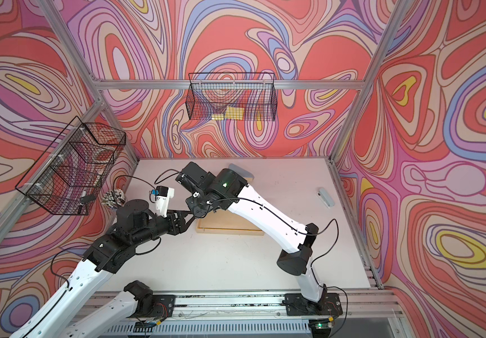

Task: Hang the necklace on the jewelry display stand
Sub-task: Pick up the necklace from the center of the board, then hang the necklace on the stand.

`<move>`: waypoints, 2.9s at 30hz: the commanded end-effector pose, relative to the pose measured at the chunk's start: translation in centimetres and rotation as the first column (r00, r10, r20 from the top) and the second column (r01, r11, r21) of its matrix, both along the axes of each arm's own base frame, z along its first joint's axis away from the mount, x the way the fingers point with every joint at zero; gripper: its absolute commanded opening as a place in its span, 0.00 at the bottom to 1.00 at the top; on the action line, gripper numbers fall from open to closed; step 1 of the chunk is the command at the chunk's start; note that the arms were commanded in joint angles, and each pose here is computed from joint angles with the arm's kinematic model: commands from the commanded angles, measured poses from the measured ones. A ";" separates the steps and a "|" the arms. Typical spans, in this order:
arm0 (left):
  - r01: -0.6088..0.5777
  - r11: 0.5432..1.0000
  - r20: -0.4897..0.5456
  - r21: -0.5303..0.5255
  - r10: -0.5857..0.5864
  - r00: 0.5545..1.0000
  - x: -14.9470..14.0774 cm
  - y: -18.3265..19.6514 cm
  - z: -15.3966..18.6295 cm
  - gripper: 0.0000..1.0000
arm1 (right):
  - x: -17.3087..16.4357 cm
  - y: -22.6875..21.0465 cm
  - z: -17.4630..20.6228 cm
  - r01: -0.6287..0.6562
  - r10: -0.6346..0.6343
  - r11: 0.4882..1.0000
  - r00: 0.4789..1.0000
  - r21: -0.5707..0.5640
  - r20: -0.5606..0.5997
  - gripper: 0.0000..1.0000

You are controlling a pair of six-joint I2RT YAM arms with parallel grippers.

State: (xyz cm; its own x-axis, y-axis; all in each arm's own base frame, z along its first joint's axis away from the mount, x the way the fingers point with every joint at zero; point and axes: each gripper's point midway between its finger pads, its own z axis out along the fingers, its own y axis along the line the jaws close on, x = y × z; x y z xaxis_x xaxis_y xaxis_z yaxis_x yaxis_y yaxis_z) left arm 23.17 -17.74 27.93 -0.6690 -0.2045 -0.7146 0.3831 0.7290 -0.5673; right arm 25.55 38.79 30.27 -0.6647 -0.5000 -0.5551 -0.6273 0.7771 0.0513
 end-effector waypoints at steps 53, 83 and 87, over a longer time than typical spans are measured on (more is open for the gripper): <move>-0.006 1.000 0.074 0.000 0.006 0.997 3.5 -1.3 1.1 0.63 | -0.7 -1.2 3.1 -0.002 -0.003 0.996 0.999 0.089 0.048 0.00; 0.180 0.982 0.077 -0.063 -0.175 0.982 3.0 -5.5 1.4 0.51 | -0.3 -1.2 2.8 0.001 -0.005 0.995 0.999 0.099 0.046 0.00; 0.201 0.977 0.085 -0.066 -0.195 0.977 2.9 -5.9 1.6 0.41 | -0.3 -1.2 2.8 -0.001 -0.003 0.995 0.999 0.104 0.043 0.00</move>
